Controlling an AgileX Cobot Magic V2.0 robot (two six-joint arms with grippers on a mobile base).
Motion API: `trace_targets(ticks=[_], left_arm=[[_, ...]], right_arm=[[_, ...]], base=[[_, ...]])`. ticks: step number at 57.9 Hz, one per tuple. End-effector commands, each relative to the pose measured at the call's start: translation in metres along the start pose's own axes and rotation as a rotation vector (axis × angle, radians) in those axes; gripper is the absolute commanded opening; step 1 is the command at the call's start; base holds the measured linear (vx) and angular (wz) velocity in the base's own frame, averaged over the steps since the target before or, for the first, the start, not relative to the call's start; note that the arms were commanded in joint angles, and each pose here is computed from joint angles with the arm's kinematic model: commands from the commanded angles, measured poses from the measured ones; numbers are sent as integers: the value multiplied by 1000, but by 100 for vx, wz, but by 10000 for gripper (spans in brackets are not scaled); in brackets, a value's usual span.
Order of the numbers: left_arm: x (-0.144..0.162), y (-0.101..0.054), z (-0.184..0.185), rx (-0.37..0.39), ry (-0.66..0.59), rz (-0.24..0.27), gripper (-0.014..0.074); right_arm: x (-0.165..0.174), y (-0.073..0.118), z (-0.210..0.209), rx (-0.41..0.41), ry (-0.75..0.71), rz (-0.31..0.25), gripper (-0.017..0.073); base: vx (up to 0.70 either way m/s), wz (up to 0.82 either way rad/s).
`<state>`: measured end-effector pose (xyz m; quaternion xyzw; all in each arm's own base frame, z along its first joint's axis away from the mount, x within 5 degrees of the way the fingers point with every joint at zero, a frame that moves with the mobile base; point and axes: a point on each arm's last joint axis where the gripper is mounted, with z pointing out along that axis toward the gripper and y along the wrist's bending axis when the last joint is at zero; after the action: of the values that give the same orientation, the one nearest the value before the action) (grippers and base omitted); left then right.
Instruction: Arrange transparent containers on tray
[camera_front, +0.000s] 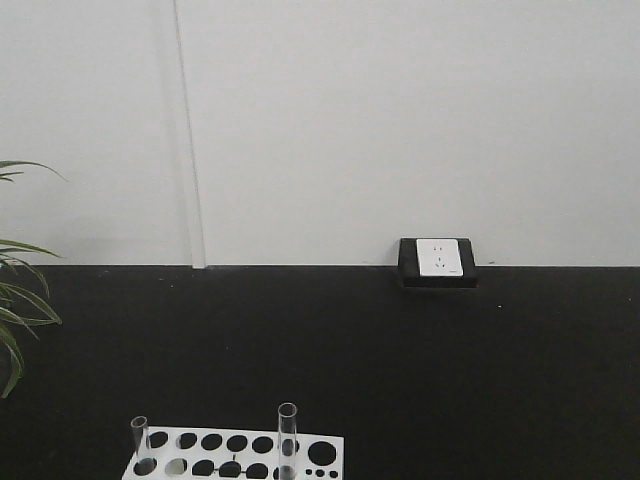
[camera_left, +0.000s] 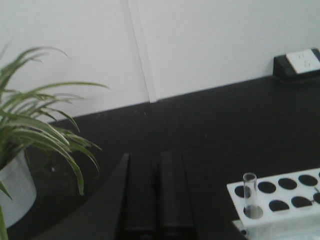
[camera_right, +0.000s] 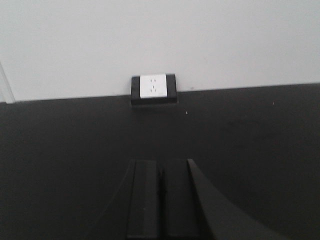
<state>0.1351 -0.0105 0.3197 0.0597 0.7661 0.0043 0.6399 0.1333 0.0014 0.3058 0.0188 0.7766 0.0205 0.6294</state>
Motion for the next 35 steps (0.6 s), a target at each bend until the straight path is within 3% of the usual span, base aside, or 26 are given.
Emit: trace_targets(ticks=[1,17,28,35], left_arm=[[-12,0,17,7,-56,-24,52],[4,-5,70,36,-6,-99,274],[16,-8,98,55,-10,-92,486],[25,-13,106,78,-41,-94,556]], right_arm=[[-18,1,4,-6,-107,-2,74],[-16,1,10,-5,-88,0,147],[-16,1,10,-5,-88,0,204],[-16,1,10,-5,-87,0,233]], base=[[0,0],[0,0],[0,0],[0,0]])
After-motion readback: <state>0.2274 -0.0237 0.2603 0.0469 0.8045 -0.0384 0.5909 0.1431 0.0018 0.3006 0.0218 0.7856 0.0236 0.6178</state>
